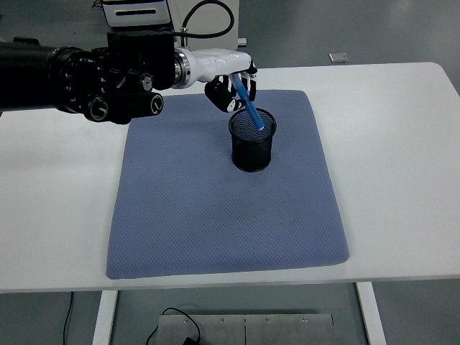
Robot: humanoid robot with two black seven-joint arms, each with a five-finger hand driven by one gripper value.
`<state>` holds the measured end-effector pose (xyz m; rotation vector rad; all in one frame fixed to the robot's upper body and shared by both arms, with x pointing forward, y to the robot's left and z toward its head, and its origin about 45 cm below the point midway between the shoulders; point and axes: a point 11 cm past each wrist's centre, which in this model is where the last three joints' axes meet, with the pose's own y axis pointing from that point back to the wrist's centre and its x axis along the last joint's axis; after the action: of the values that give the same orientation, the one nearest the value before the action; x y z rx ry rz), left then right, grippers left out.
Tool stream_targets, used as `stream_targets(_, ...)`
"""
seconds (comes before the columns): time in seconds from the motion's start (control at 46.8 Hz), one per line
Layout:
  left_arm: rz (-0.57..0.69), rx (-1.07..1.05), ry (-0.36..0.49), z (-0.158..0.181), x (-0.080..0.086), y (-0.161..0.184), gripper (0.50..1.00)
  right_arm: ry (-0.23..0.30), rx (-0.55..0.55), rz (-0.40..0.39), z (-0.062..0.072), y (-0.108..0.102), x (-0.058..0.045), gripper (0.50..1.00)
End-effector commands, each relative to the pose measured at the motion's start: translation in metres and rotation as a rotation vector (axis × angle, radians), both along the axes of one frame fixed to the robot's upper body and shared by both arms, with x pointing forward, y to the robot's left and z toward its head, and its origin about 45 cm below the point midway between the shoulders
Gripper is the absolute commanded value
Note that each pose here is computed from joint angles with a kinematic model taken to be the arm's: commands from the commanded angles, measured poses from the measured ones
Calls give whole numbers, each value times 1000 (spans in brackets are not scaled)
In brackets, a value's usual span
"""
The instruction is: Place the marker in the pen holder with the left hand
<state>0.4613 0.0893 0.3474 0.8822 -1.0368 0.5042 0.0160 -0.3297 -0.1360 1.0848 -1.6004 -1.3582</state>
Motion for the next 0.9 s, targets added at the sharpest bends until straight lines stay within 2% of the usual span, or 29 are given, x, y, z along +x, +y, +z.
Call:
stream_targets(0.0, 5, 0, -1, -1, 1, 1, 500, 0, 0, 0, 0, 0, 0, 1000)
stream_targets(0.107, 4, 0, -7, -1, 2, 0, 500, 0, 0, 0, 0, 0, 0, 1000)
stream_targets(0.128, 2, 1, -8, -1, 2, -1, 513, 0, 0, 0, 0, 0, 0, 1000)
stream_targets(0.171, -4, 2, -6, -2, 1, -3, 616, 0, 0, 0, 0, 0, 0, 1000)
stream_targets(0.235, -5, 0, -2, -4, 0, -4, 826, 0, 0, 0, 0, 0, 0, 1000)
stream_targets(0.256, -5, 0, -2, -4, 0, -4, 827, 0, 0, 0, 0, 0, 0, 1000)
stream_targets(0.278, -5, 1, 3, -6, 0, -4, 998, 0, 0, 0, 0, 0, 0, 1000)
stream_targets(0.641, 58, -70, 21, 3, 5, 2, 1000, 0, 0, 0, 0, 0, 0, 1000)
stream_targets(0.876, 175, -280, 55, 28, 18, 8, 1000, 0, 0, 0, 0, 0, 0, 1000)
